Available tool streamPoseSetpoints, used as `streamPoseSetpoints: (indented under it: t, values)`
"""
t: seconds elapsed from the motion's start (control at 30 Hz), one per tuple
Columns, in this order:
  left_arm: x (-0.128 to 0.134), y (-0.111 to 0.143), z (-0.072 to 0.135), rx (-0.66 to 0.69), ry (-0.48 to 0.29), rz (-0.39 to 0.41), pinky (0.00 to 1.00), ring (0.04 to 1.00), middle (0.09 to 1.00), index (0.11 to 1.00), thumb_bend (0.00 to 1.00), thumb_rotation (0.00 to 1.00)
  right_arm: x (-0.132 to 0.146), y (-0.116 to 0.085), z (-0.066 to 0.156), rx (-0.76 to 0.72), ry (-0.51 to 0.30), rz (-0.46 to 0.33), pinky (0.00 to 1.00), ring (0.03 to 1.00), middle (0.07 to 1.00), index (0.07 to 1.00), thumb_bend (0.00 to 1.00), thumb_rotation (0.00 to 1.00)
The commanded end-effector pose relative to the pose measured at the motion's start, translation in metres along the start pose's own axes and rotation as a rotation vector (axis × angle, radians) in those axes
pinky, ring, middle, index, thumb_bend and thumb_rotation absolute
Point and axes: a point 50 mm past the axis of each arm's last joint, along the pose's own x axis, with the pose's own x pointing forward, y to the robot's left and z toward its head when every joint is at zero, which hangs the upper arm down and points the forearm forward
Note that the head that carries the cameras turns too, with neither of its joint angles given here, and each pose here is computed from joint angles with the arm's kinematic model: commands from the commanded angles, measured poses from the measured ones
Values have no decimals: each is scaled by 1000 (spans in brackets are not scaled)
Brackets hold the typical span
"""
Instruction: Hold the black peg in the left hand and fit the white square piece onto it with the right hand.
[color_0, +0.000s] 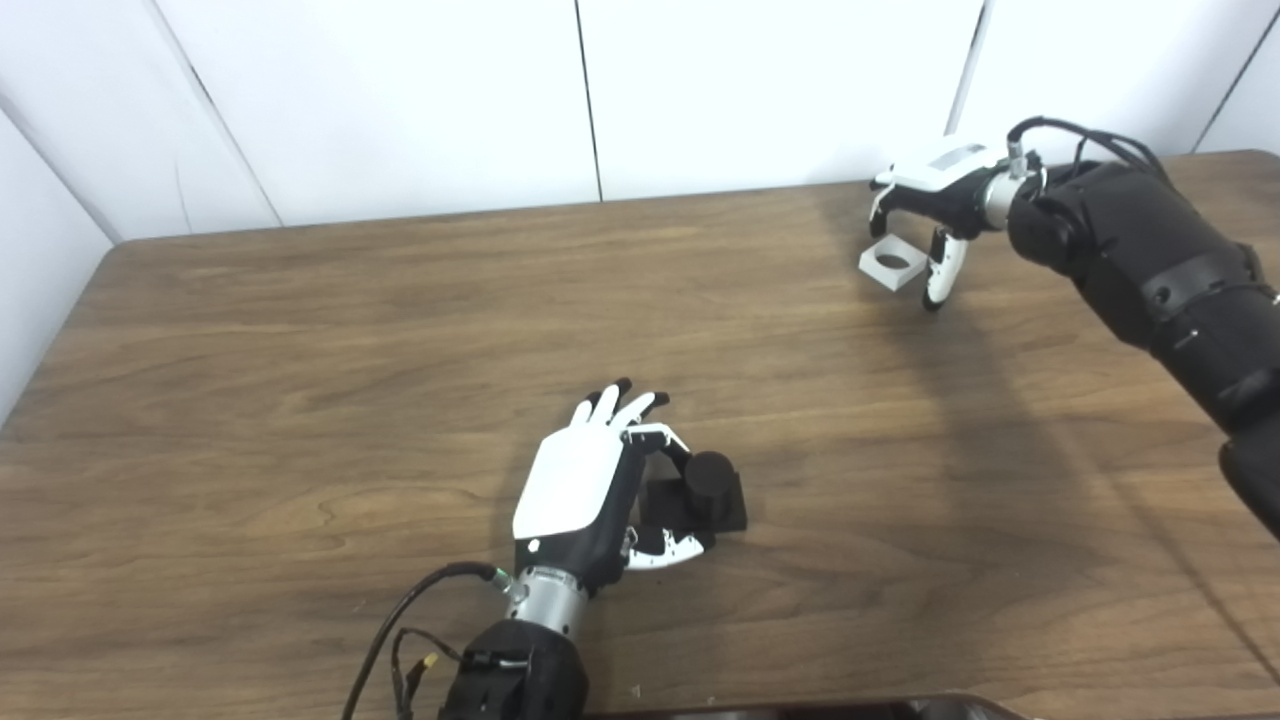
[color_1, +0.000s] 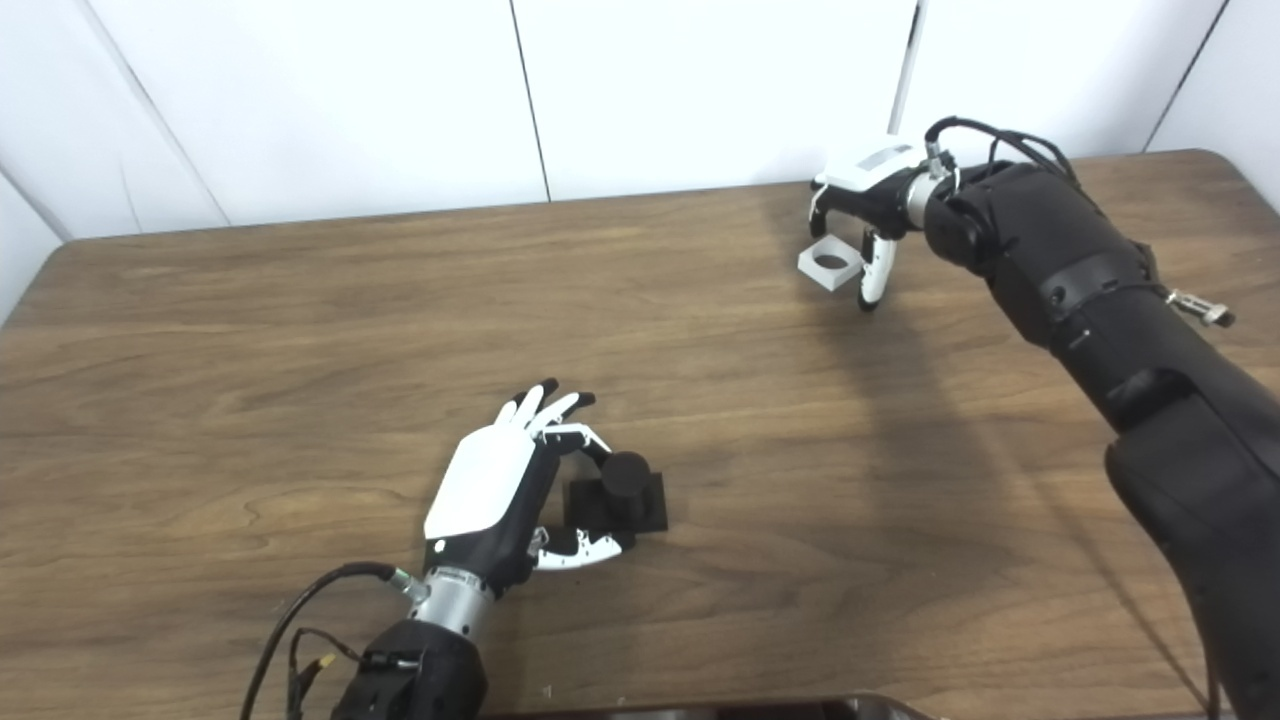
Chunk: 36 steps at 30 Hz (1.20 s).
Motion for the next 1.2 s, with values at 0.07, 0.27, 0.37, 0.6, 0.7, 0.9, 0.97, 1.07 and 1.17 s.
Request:
streamPoseSetpoints:
  t: [0.07, 0.27, 0.37, 0.6, 0.7, 0.9, 0.97, 1.07, 1.17]
  values:
    - [5, 4, 5, 11, -17, 35, 1000, 1000, 911, 491, 523, 63, -7, -46, -16, -57, -3, -114, 1000, 1000, 973, 764, 831, 182]
    - [4, 3, 5, 9, -11, 32, 1000, 1000, 913, 491, 522, 65, -6, -44, -15, -65, -26, -125, 1000, 1000, 975, 763, 843, 182]
    - [4, 3, 5, 8, -11, 33, 1000, 1000, 914, 492, 522, 65, -5, -44, -15, -82, -34, -123, 1000, 1000, 980, 768, 838, 190]
    - [4, 3, 6, 3, -10, 33, 1000, 1000, 915, 492, 521, 64, -3, -44, -14, -96, -39, -125, 1000, 1000, 982, 764, 842, 204]
    - [4, 3, 6, 4, -9, 33, 1000, 1000, 915, 492, 521, 64, -2, -43, -13, -94, -50, -133, 1000, 1000, 977, 754, 844, 199]
    - [4, 3, 5, 1, -12, 38, 1000, 1000, 913, 492, 522, 64, 2, -42, -10, -121, -48, -131, 1000, 1000, 967, 748, 835, 207]
    - [4, 3, 5, 2, -11, 37, 1000, 1000, 914, 492, 522, 64, 2, -41, -9, -142, -54, -129, 1000, 1000, 963, 747, 829, 204]
    - [4, 3, 4, 1, -11, 35, 1000, 1000, 914, 492, 522, 64, 2, -38, -11, -156, -62, -133, 1000, 1000, 958, 741, 818, 189]
    - [4, 3, 5, 1, -9, 34, 1000, 1000, 915, 492, 522, 65, 2, -36, -12, -162, -65, -137, 1000, 1000, 956, 732, 813, 178]
